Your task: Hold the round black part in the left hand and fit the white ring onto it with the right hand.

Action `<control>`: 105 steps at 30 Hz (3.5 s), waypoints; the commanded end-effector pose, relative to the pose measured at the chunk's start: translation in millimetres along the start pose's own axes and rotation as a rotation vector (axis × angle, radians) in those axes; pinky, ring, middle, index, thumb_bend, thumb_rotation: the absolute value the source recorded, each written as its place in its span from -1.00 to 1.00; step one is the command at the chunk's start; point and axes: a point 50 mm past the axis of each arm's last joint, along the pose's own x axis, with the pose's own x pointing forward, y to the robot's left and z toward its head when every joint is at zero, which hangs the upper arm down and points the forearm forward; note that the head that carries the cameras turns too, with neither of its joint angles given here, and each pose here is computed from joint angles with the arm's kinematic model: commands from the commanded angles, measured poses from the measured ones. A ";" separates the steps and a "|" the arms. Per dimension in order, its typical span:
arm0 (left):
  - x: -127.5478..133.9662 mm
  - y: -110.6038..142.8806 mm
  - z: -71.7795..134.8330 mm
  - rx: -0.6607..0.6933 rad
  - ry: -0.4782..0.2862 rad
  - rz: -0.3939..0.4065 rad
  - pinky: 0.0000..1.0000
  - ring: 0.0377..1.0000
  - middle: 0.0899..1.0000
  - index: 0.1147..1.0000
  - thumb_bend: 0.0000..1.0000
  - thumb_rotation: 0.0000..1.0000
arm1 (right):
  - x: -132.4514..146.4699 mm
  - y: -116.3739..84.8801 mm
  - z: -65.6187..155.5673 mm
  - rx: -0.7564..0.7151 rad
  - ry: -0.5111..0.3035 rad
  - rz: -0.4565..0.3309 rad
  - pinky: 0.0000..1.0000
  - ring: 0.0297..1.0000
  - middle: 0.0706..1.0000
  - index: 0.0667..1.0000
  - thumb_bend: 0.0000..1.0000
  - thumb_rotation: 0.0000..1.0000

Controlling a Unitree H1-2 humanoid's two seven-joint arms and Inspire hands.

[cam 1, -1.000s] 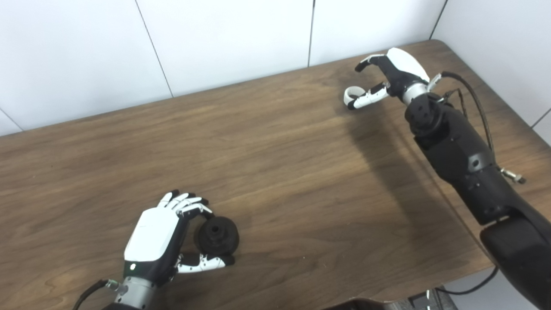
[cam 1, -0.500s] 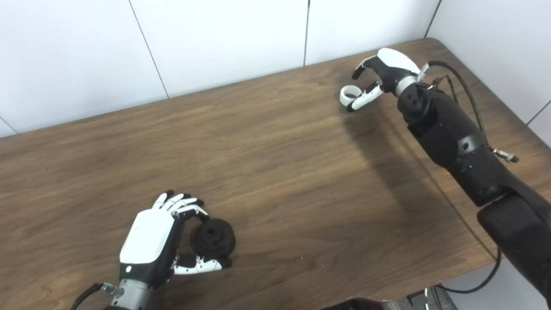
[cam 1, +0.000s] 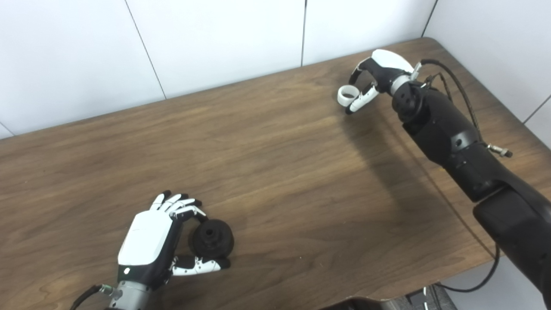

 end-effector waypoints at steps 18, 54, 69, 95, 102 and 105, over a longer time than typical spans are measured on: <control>-9.9 -7.4 -7.3 0.028 0.062 -0.069 0.95 0.74 0.53 -0.17 0.05 -0.89 | 4.8 -28.3 16.0 0.002 -0.033 -0.065 0.94 0.91 0.77 -0.09 0.05 -0.71; -7.2 -8.3 -6.9 0.030 0.052 -0.063 0.94 0.74 0.53 -0.17 0.05 -0.89 | 0.8 -29.1 12.2 -0.044 -0.101 -0.106 0.81 0.80 0.63 -0.10 0.04 -0.74; -4.8 -10.1 -1.9 0.035 0.054 -0.068 0.95 0.75 0.53 -0.17 0.04 -0.89 | -16.7 -35.8 46.0 -0.096 -0.227 -0.082 0.90 0.84 0.64 -0.10 0.04 -0.73; 1.7 -21.7 23.7 0.036 0.074 -0.092 0.93 0.76 0.55 -0.17 0.04 -0.89 | -104.9 -37.0 156.3 -0.194 -0.644 0.056 0.89 0.82 0.57 -0.10 0.05 -0.73; 4.7 -25.4 35.3 0.045 0.084 -0.101 0.95 0.78 0.57 -0.17 0.05 -0.89 | -126.1 -34.1 161.7 -0.222 -0.723 0.081 0.85 0.81 0.57 -0.11 0.05 -0.73; 6.5 -26.9 40.6 0.047 0.091 -0.102 0.96 0.78 0.57 -0.17 0.05 -0.89 | -134.8 -32.8 163.1 -0.230 -0.742 0.086 0.81 0.80 0.58 -0.11 0.05 -0.73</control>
